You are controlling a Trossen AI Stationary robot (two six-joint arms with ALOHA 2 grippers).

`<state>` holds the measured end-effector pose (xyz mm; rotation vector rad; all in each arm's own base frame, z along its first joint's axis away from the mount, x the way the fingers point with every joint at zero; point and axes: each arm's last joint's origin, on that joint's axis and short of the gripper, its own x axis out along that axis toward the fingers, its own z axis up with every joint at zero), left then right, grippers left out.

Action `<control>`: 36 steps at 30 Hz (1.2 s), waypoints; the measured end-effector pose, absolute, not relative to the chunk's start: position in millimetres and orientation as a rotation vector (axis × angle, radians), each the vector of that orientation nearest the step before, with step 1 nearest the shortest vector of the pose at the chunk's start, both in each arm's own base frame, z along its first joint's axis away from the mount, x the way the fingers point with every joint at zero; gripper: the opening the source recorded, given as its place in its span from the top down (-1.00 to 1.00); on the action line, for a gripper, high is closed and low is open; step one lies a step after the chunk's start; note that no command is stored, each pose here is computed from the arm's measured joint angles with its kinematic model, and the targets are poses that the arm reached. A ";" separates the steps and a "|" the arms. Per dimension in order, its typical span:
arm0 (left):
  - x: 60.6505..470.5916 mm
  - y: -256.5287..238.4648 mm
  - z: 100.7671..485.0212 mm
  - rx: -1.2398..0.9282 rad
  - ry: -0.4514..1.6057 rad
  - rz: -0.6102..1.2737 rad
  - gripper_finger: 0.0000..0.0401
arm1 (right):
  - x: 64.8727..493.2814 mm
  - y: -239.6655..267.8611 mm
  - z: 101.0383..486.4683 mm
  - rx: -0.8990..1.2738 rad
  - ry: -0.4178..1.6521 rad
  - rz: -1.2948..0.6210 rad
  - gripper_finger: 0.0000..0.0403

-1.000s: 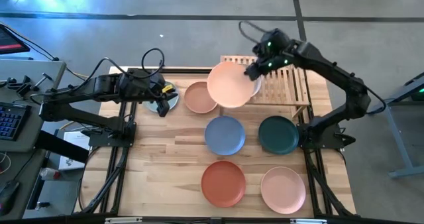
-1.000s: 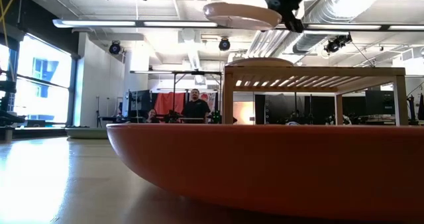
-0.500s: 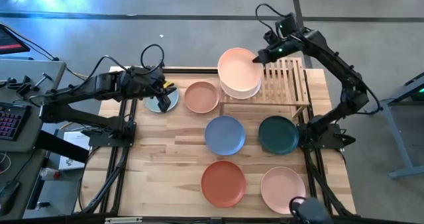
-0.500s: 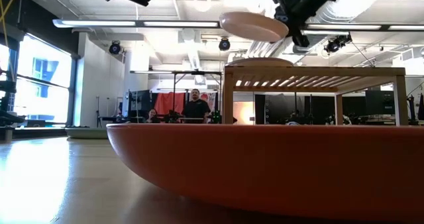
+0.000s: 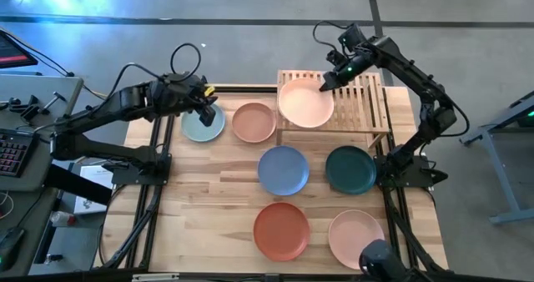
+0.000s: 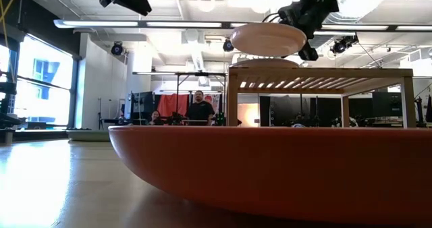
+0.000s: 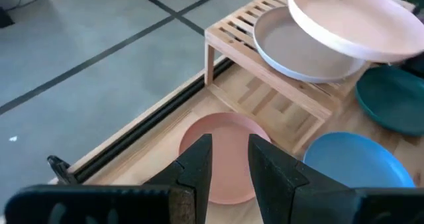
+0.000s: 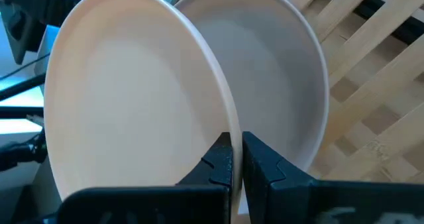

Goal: Place and stack plates onto a shelf
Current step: Stack the light orange plate on top of the white plate

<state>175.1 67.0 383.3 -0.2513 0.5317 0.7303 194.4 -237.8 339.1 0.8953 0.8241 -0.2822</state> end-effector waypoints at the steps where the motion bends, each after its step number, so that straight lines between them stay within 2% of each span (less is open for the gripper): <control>1: 174.8 67.7 383.3 -0.254 0.531 0.734 0.57 | 194.4 -237.8 339.1 0.891 0.824 -0.280 1.00; 8: 174.8 70.1 384.6 -0.259 0.513 0.745 0.57 | 194.1 -237.3 338.8 0.890 0.830 -0.279 1.00; 24: 174.8 69.9 384.6 -0.284 0.504 0.750 0.57 | 207.9 -253.1 320.6 0.870 0.894 -0.476 1.00; 36: 174.8 69.9 384.7 -0.284 0.504 0.748 0.57 | 207.9 -253.2 320.6 0.869 0.894 -0.478 1.00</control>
